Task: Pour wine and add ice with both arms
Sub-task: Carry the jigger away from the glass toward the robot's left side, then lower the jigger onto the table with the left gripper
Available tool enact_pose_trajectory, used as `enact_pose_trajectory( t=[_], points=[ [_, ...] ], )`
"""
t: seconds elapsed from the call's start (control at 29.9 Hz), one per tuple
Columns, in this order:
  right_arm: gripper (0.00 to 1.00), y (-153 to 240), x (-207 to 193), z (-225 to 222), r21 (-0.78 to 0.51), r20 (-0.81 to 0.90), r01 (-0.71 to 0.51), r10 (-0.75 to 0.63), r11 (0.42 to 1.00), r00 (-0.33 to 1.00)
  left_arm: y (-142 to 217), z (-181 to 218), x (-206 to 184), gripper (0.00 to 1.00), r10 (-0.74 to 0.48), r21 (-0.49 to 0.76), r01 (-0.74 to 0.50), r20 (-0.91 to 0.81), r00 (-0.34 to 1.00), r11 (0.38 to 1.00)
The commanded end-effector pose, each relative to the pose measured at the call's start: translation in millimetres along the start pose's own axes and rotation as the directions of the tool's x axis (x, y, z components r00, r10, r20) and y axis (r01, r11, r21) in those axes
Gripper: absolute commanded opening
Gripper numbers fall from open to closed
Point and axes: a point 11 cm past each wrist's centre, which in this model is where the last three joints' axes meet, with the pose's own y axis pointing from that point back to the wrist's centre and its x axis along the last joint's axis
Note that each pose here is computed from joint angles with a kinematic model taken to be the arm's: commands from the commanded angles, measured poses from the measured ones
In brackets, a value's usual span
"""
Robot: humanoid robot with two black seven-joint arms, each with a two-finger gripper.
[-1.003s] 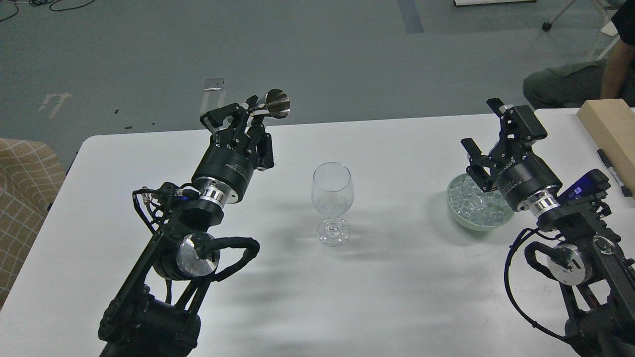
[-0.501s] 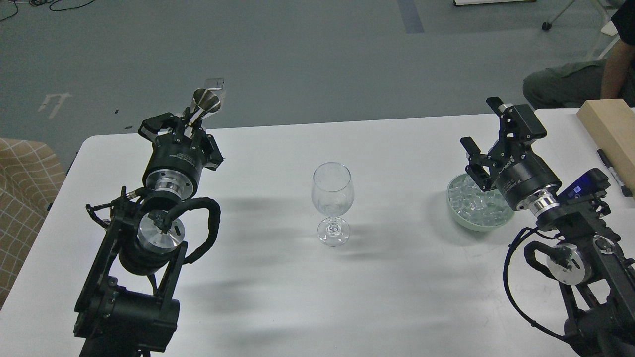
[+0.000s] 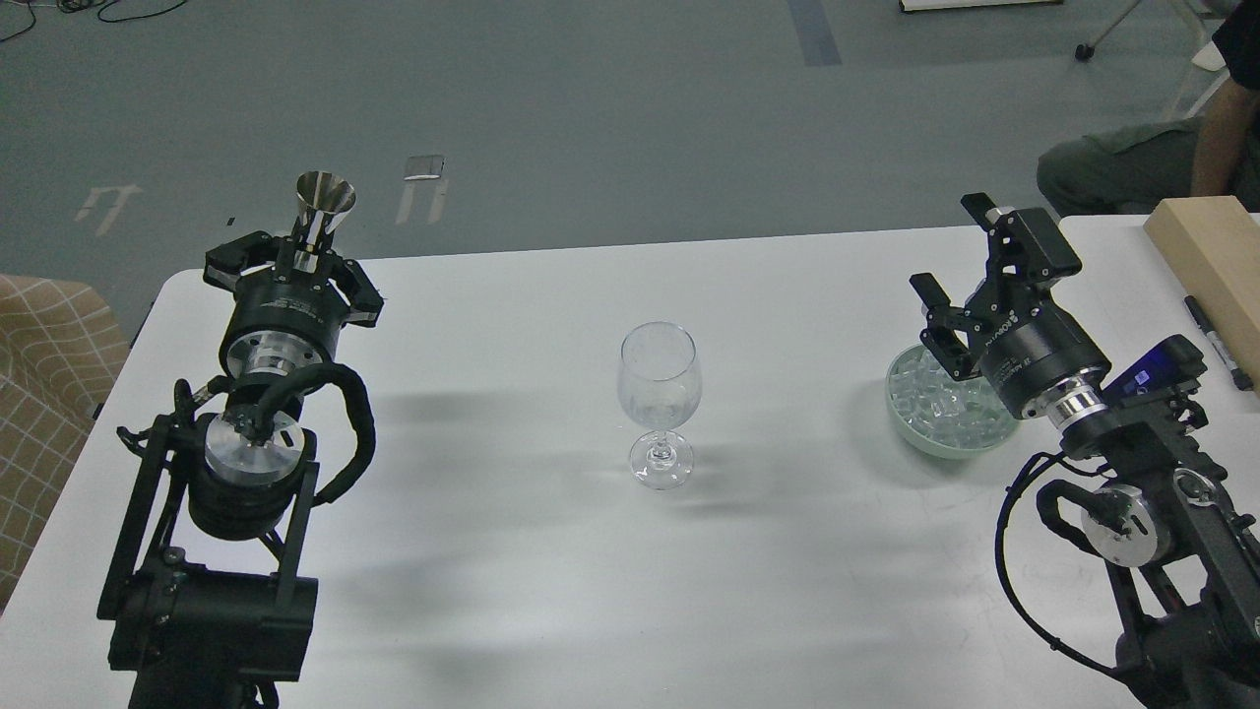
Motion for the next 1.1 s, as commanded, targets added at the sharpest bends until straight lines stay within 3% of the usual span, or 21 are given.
enact_pose_trajectory(
  t=[0.0,0.2,0.4,1.07],
  points=[
    [1.0,1,0,1,-0.004,0.0,0.0,0.0,1.0,1.0,-1,6,12,0.07,0.034,-0.024,-0.035,-0.026,0.999,0.999],
    [1.0,4,-2,0,-0.002,-0.002,0.004,-0.004,1.0,1.0,-6,23,31,0.07,0.087,-0.067,-0.094,-0.101,0.991,0.993],
    [1.0,5,-6,-2,-0.006,-0.005,0.013,-0.013,1.0,1.0,-1,17,64,0.06,0.175,-0.052,-0.183,-0.119,0.977,0.982],
    [1.0,20,-13,3,-0.032,-0.042,0.011,-0.012,0.999,0.999,13,8,114,0.07,0.29,-0.038,-0.299,-0.163,0.943,0.953]
  ],
)
